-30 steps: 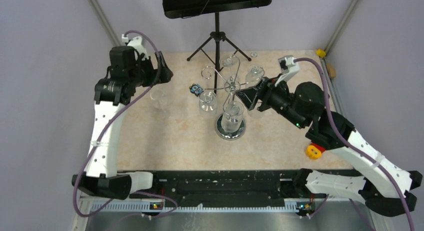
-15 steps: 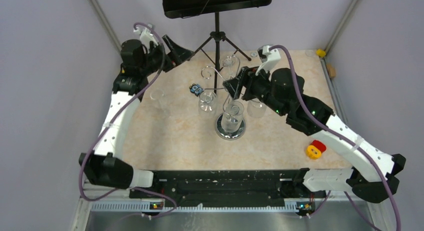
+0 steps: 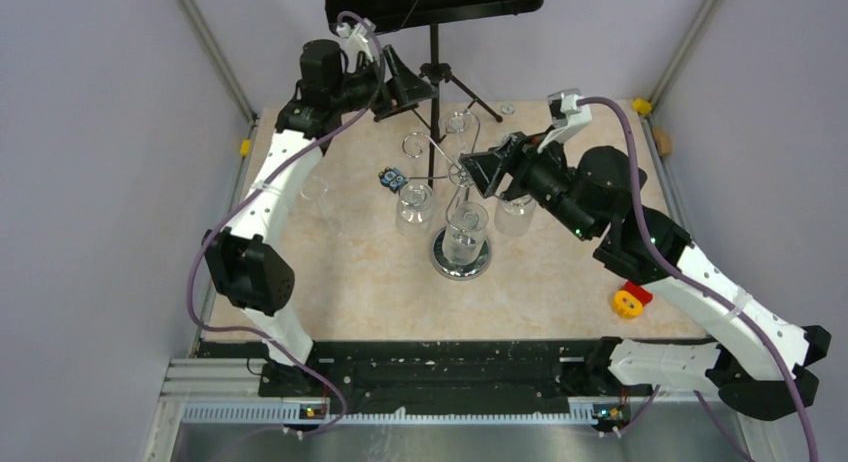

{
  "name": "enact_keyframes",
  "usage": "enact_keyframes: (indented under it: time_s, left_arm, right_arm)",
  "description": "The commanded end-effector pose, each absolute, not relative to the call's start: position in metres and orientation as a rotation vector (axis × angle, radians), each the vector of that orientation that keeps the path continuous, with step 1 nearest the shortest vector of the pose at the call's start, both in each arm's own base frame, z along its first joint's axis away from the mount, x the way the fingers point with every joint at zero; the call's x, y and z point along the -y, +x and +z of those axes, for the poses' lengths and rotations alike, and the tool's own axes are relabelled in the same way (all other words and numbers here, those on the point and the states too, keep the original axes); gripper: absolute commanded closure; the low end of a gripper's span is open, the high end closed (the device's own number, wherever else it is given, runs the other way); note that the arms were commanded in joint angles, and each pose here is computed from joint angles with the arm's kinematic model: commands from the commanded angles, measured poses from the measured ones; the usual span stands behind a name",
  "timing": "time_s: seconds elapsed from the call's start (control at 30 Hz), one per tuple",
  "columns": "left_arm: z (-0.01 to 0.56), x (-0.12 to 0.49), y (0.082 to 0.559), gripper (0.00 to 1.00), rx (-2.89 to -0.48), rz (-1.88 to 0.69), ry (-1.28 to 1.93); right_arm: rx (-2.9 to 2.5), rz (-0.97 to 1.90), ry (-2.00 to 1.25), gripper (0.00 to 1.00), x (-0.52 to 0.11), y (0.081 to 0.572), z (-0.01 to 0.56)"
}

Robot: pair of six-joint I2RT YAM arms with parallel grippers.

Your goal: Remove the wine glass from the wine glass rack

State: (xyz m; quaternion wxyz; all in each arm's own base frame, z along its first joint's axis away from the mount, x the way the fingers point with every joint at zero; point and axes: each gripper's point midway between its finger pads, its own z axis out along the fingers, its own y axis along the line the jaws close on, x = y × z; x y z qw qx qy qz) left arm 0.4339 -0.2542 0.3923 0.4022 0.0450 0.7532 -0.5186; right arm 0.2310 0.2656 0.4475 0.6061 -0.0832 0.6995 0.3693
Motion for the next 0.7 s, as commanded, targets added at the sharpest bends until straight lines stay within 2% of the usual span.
enact_keyframes:
  time_s: [0.0, 0.1, 0.27, 0.33, 0.67]
  left_arm:
    - [0.397, 0.273, 0.419, 0.15, -1.896, -1.342, 0.204]
    - [0.393, 0.282, 0.413, 0.17, -1.904, -1.351, 0.224]
    - [0.386, 0.292, 0.410, 0.35, -1.926, -1.382, 0.233]
    - [0.383, 0.292, 0.410, 0.38, -1.934, -1.373, 0.226]
    - [0.381, 0.302, 0.395, 0.41, -1.939, -1.432, 0.296]
  right_arm:
    - [-1.561, 0.868, -0.169, 0.38, -0.258, 0.229, 0.458]
    - [-1.553, 0.868, -0.167, 0.38, -0.256, 0.229, 0.458]
    - [-1.554, 0.866, -0.170, 0.38, -0.255, 0.228, 0.457]
    - [-1.555, 0.866, -0.169, 0.38, -0.255, 0.227, 0.456]
    - [-1.554, 0.871, -0.139, 0.41, -0.250, 0.227, 0.453]
